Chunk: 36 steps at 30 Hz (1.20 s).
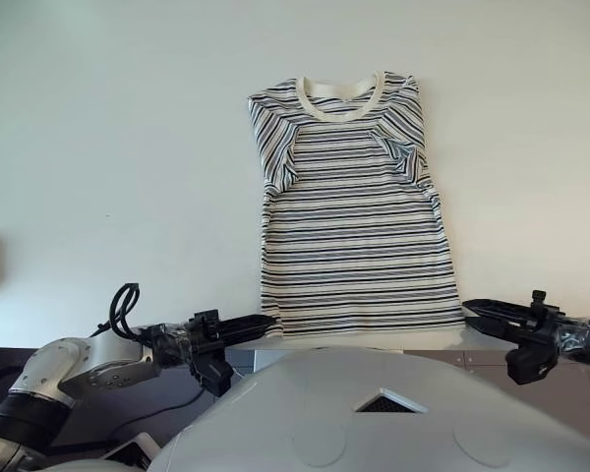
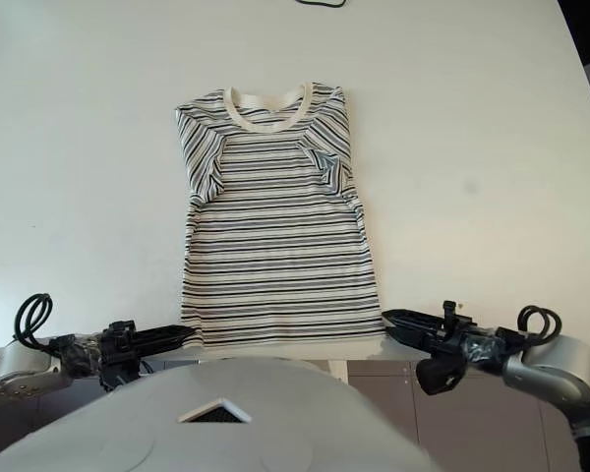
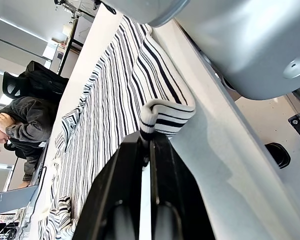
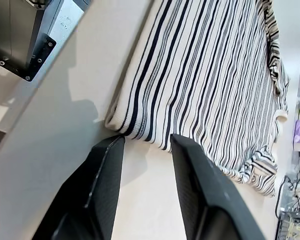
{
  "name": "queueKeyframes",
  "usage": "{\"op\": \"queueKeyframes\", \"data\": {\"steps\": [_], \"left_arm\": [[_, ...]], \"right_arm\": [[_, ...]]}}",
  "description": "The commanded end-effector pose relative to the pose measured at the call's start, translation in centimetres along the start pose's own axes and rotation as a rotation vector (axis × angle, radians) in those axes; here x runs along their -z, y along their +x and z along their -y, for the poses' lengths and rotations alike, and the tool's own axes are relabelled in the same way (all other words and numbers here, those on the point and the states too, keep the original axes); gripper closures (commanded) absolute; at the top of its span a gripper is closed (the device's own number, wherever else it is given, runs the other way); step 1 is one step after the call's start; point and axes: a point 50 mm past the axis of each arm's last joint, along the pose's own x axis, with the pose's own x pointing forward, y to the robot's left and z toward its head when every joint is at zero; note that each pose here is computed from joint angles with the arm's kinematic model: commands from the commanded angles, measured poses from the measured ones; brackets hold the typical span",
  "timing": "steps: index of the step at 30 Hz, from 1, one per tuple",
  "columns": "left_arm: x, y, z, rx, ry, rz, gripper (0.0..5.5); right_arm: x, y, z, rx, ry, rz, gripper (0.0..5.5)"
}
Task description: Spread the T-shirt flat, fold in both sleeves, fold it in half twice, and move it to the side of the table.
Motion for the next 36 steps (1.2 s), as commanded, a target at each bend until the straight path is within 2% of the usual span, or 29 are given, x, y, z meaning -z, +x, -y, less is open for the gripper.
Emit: {"op": "queueKeyframes", "data": {"steps": [1, 7, 9, 14, 18, 24, 27, 32, 36], "left_arm": [[-0.6, -1.0, 5.8, 0.321, -0.071, -0.099, 5.40], [-0.4, -1.6, 5.7, 0.338, -0.061, -0.098, 5.40], [0.5, -2.2, 4.7, 0.328, -0.049, -0.113, 5.40], [3.2, -2.3, 0.1, 0.256, 0.005, -0.125, 5.40], [3.1, -1.8, -2.0, 0.231, 0.014, -0.091, 5.40], [1.9, -1.4, -4.2, 0.205, -0.022, -0.048, 5.40], [1.1, -1.6, -5.8, 0.205, -0.085, -0.037, 5.40], [-0.1, -2.6, -6.5, 0.255, -0.190, -0.036, 5.40], [-0.8, -2.9, -7.6, 0.152, -0.311, -0.040, 5.40]], "right_arm": [[0.0, 0.9, -0.4, -0.078, -0.081, 0.037, 3.83], [-0.5, 1.8, -0.9, -0.053, -0.094, 0.063, 3.83], [-0.8, 1.6, -1.1, -0.052, -0.086, 0.080, 3.83], [-1.0, 1.5, -1.6, -0.052, -0.035, 0.089, 4.77], [-0.8, 1.7, -0.4, 0.035, 0.079, 0.052, 5.38], [-1.0, 1.7, 2.4, 0.106, 0.171, 0.055, 5.38], [-2.1, 1.2, 4.4, 0.119, 0.227, 0.082, 5.38], [-3.8, -0.1, 6.3, 0.088, 0.381, 0.116, 5.38], [-4.1, -1.5, 7.8, 0.099, 0.499, 0.114, 5.38]]}}
